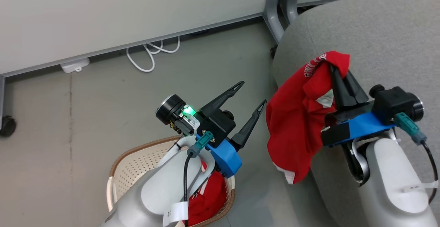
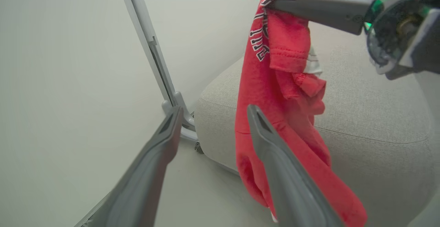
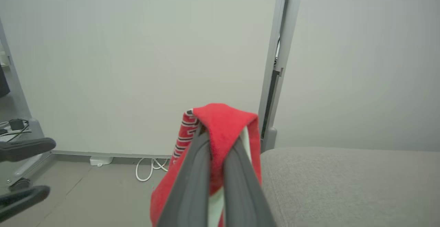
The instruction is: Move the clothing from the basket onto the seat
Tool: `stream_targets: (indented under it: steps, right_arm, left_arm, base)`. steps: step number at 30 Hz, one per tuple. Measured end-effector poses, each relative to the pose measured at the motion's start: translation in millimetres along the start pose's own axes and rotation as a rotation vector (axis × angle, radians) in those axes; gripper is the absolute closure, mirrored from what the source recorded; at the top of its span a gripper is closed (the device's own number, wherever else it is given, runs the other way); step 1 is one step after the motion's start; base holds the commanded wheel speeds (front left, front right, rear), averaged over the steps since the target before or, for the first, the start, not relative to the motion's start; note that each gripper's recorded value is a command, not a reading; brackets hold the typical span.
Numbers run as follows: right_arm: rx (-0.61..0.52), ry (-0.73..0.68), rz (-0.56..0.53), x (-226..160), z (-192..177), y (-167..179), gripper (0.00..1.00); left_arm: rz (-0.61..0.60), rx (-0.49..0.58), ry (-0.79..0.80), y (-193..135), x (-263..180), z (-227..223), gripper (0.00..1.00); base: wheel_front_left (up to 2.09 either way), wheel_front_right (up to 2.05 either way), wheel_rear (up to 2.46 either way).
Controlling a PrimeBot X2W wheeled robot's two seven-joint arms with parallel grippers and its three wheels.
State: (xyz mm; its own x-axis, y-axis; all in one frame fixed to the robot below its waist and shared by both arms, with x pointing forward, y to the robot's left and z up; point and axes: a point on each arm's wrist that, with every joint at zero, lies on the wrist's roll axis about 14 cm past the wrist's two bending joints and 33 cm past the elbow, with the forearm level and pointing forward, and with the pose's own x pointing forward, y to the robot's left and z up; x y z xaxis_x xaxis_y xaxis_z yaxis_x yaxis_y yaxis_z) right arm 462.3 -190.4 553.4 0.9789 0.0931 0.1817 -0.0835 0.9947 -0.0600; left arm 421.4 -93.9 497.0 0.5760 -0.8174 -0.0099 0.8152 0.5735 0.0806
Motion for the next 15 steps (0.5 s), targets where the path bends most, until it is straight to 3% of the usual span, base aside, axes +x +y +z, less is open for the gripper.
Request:
stream_targets:
  steps: [15]
  right_arm:
    - [-0.125, -0.01, -0.301, -38.0, 14.4, -115.6, 1.0]
  left_arm:
    - [-0.252, -0.067, 0.006, -66.3, 39.2, -24.8, 0.0]
  base:
    - [0.0, 0.0, 0.0]
